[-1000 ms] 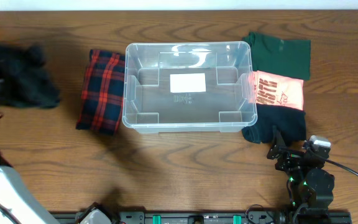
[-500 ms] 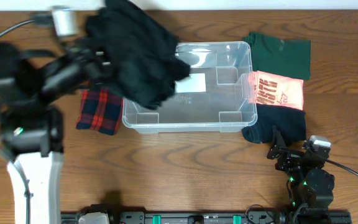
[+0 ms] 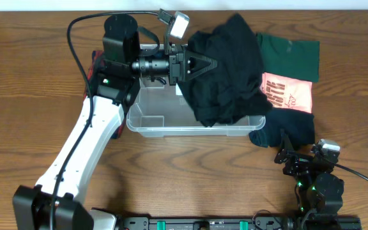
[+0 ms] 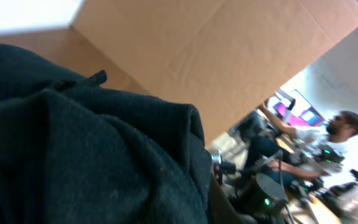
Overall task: Pack container
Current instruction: 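Lift the black clothes and lower them into the clear container, then release the black clothes and move the left gripper to the plaid shirt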
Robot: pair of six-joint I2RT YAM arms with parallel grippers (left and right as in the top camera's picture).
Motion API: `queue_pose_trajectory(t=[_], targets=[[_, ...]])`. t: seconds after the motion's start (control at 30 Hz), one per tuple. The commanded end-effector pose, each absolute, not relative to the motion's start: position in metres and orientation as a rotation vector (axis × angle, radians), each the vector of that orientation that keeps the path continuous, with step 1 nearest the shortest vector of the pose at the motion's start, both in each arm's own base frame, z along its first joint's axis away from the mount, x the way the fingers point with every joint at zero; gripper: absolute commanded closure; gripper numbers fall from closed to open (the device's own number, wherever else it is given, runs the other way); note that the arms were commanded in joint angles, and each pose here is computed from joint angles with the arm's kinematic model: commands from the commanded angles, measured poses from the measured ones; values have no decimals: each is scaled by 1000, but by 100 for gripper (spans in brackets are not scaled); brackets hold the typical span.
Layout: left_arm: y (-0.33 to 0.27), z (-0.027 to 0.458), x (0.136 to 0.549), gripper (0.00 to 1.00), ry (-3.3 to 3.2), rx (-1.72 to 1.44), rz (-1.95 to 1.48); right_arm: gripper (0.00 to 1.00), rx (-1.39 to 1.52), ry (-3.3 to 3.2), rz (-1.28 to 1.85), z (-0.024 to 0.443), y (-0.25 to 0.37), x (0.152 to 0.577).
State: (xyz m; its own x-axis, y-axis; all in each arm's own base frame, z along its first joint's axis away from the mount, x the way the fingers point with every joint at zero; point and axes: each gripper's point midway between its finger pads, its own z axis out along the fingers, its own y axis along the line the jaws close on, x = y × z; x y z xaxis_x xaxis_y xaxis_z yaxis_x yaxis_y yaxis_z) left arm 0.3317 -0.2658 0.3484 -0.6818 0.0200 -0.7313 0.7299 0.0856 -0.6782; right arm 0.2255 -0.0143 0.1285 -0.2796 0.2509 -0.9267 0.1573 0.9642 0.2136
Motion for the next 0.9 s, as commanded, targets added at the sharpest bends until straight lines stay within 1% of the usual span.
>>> queue_pose_trajectory(t=[0.0, 0.17, 0.27, 0.47, 0.5, 0.53, 0.57, 0.6, 0.63, 0.87], targets=[[-249, 343, 340, 94, 1790, 788, -1644, 1, 315, 1858, 97, 128, -16, 225], [-219, 285, 373, 94, 1981, 591, -1673, 1, 315, 1858, 97, 128, -16, 225], [-207, 259, 386, 93, 2046, 506, -1688, 1, 315, 1858, 97, 128, -16, 225], [-202, 231, 398, 83, 2106, 432, -1709, 1, 315, 1858, 97, 128, -16, 225], [-201, 230, 399, 78, 2109, 425, -1708, 1, 315, 1858, 97, 128, -16, 225], [-199, 228, 400, 69, 2118, 413, -1700, 1, 315, 1858, 97, 128, -16, 225], [-197, 227, 402, 51, 2126, 399, -1691, 1, 315, 1858, 97, 128, -16, 225], [-194, 227, 403, 23, 2126, 390, -1689, 1, 315, 1858, 97, 128, -16, 225], [-190, 227, 404, 1, 2127, 376, -1685, 1, 315, 1858, 97, 128, -16, 225], [-142, 233, 420, 2, 2129, 194, -1647, 1, 315, 1858, 97, 128, -16, 225]])
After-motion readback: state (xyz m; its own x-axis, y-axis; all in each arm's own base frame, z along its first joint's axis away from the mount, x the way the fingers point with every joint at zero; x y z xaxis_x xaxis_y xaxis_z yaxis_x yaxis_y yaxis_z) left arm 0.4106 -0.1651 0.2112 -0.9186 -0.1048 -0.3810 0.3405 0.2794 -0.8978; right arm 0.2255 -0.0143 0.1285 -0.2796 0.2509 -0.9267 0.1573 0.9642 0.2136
